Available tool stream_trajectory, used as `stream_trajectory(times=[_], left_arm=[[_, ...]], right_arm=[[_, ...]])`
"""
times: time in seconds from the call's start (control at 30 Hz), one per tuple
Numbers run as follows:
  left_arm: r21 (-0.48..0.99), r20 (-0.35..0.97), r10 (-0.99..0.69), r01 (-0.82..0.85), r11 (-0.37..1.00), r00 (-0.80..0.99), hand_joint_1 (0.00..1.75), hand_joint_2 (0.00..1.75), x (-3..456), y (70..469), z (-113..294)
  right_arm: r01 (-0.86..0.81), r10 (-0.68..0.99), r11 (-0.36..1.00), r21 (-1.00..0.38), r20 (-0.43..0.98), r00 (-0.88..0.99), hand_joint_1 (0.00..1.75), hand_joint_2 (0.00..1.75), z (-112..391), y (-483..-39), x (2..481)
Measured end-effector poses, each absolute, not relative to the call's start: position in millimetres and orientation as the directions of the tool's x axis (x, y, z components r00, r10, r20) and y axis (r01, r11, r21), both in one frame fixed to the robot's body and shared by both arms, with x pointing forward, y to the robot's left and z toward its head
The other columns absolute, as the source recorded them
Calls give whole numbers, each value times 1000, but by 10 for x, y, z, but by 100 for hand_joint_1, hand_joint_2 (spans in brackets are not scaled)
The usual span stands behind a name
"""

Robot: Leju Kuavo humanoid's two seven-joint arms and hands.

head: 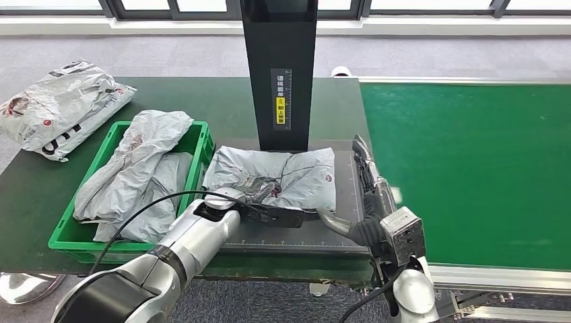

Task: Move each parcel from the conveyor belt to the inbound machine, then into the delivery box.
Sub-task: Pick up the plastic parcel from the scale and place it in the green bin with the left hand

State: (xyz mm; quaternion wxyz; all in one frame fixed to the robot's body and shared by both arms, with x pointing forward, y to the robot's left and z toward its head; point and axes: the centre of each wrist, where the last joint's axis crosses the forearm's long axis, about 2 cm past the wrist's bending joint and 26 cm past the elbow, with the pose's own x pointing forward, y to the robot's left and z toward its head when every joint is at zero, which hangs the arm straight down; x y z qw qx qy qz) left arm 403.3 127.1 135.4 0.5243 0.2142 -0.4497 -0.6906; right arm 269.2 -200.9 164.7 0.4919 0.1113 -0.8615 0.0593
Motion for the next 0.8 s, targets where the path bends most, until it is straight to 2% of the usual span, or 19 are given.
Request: stream_trajectory(times=[0.07,0.43,0.63,0.73,0.8], left_arm=[[845,172,-918,532,-49,-358,175,175,4045,1274,1366],[879,173,-923,477,-14,-345,175,175,4090,1270,1429],[944,252,-930,278,176,-268,175,175,4124,1327,1477],[946,264,-928,256,197,-262,175,175,4131,1336,1488],[938,344,-908,135,320,-238,175,175,4182,1400,1572]], right_arm=[[-251,-134,968,8,863,-487,0,175,1635,-2006,2696],[-236,-133,972,19,867,-481,0,175,1600,-2002,2699],[-207,-126,978,28,871,-475,0,175,1576,-2021,2636],[-205,-125,978,29,871,-475,0,175,1575,-2024,2630],[-188,-120,982,33,873,-473,0,175,1577,-2047,2599]])
